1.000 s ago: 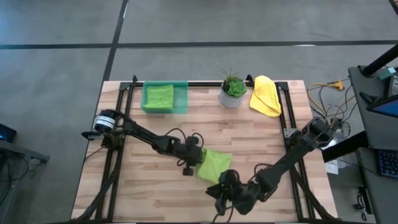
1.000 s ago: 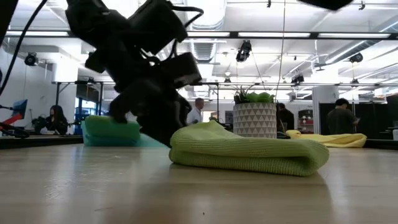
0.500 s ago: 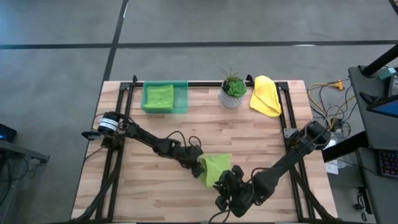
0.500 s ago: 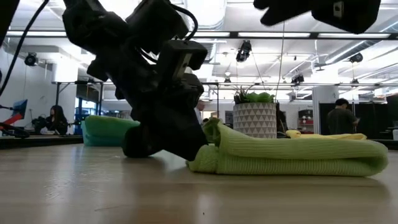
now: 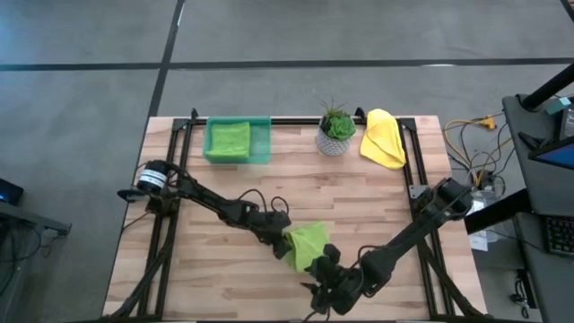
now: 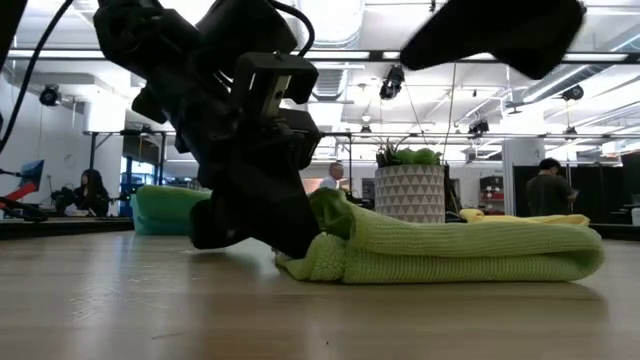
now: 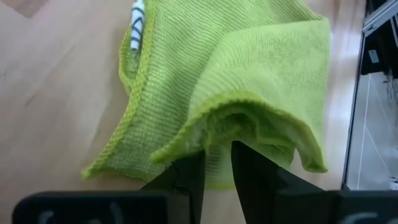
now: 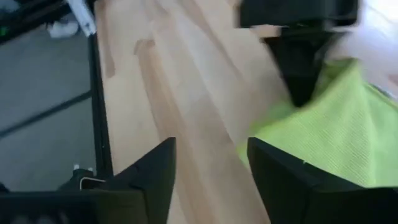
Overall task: Fold microfiber towels
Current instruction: Fold the yellow-green microfiber cloth
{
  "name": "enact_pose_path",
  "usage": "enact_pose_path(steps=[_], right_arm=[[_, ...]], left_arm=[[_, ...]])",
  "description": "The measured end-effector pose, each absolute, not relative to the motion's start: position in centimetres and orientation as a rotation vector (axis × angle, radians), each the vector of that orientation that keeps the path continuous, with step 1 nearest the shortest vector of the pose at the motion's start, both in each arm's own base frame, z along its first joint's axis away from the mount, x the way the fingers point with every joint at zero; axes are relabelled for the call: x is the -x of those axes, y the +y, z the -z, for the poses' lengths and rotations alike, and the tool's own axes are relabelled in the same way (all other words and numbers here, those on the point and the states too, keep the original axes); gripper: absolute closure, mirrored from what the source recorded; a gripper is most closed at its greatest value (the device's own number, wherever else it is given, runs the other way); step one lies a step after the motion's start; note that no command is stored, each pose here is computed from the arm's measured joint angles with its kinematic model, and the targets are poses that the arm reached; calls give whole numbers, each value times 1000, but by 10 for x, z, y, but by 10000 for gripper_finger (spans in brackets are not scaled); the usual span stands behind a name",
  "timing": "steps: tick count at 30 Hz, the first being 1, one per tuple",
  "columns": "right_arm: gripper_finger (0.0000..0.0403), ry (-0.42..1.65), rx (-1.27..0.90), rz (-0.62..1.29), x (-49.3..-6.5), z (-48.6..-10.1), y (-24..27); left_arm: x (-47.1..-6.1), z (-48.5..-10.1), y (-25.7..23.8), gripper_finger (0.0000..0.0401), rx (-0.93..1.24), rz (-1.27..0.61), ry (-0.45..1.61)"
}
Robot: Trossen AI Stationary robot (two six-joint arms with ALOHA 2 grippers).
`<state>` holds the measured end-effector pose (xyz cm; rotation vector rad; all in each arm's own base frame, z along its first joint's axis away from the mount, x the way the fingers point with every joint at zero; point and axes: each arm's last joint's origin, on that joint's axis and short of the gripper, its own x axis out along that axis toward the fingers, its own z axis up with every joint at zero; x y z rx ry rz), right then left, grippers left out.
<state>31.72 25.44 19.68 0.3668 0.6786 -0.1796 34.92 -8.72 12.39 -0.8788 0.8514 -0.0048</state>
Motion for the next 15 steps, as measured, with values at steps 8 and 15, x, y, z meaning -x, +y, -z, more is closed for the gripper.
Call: enact_pose_path(steps=[8,15], right_arm=[[201,823,-170,170,-347,-168,281],[232,881,-6,303,-360,-167,289]], left_arm=[[-349,-124,-87,336,876,7,844],[-346,-122,-87,336,875,12,841]])
